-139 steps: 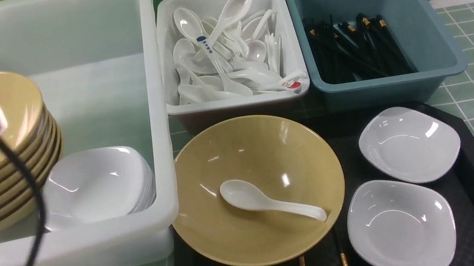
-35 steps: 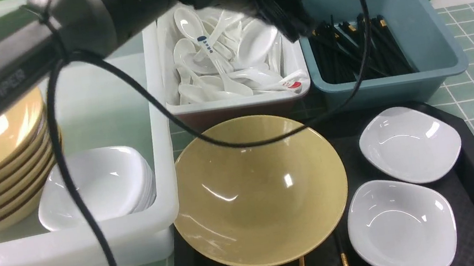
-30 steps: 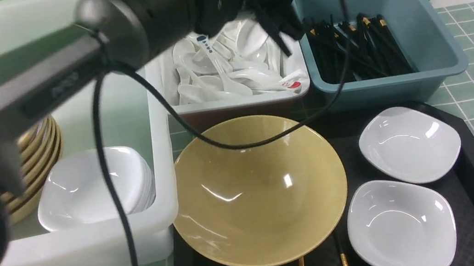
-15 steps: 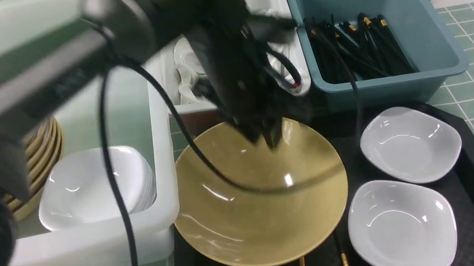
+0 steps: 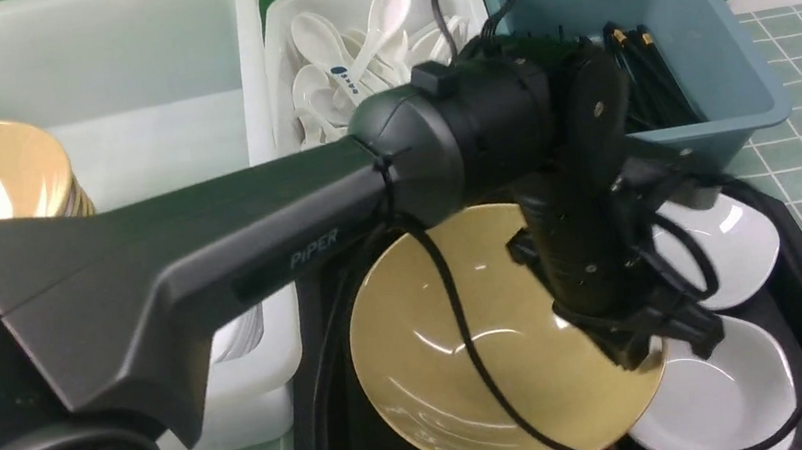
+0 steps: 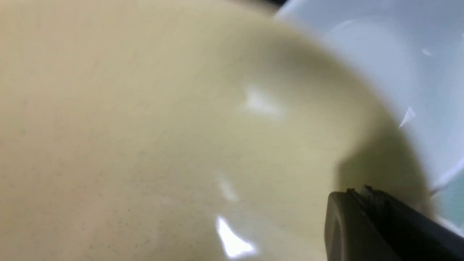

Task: On blue table put chopsticks spoon bowls plates into blue grey white boxes.
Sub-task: 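Grasp the large bowl on the tray by its rim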

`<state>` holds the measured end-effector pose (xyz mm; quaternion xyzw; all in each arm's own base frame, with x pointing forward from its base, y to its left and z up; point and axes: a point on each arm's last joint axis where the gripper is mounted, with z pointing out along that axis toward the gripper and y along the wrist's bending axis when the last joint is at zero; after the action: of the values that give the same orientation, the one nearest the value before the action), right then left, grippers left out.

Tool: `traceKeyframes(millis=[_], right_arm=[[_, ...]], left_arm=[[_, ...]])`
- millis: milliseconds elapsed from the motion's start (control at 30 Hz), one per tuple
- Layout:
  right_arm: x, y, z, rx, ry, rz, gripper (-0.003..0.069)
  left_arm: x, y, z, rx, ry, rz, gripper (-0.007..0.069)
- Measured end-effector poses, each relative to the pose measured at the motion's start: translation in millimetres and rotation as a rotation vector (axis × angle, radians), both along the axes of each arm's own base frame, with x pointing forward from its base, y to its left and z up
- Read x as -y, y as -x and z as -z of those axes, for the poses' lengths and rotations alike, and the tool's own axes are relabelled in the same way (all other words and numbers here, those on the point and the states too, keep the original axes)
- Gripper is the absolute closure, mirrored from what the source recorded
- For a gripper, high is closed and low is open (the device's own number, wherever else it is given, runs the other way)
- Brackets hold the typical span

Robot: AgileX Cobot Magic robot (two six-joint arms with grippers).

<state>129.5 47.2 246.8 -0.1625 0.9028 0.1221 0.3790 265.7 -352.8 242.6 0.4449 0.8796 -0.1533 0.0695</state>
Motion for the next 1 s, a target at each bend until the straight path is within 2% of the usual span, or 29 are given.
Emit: traceKeyframes(millis=[167, 233, 300, 500, 533, 600, 767, 867, 967, 1000], right_arm=[[0, 0, 0, 0.000, -0.001, 0.000, 0.0610], [0, 0, 0, 0.000, -0.001, 0.000, 0.0610], [0, 0, 0, 0.000, -0.001, 0.000, 0.0610], [0, 0, 0, -0.001, -0.001, 0.000, 0.0610], [0, 0, 0, -0.001, -0.001, 0.000, 0.0610], [0, 0, 0, -0.003, -0.001, -0.001, 0.0610], [0, 0, 0, -0.004, -0.001, -0.001, 0.0610], [0, 0, 0, -0.004, -0.001, -0.001, 0.0610], [0, 0, 0, -0.004, -0.001, -0.001, 0.0610], [0, 0, 0, -0.004, -0.001, -0.001, 0.0610]], left_arm=[[-24, -21, -36, 0.180, -0.106, -0.069, 0.0613], [-45, -40, -45, 0.279, -0.179, -0.147, 0.0545], [-57, -51, -45, 0.303, -0.215, -0.195, 0.0469], [-82, -76, -37, 0.271, -0.236, -0.335, 0.0187], [-83, -77, -37, 0.269, -0.236, -0.339, 0.0179], [-87, -85, -26, 0.224, -0.233, -0.369, 0.0118], [-85, -93, 0, 0.131, -0.236, -0.388, 0.0120], [-83, -95, 13, 0.103, -0.249, -0.376, 0.0169], [-81, -97, 24, 0.092, -0.265, -0.350, 0.0275], [-81, -97, 24, 0.092, -0.265, -0.349, 0.0275]])
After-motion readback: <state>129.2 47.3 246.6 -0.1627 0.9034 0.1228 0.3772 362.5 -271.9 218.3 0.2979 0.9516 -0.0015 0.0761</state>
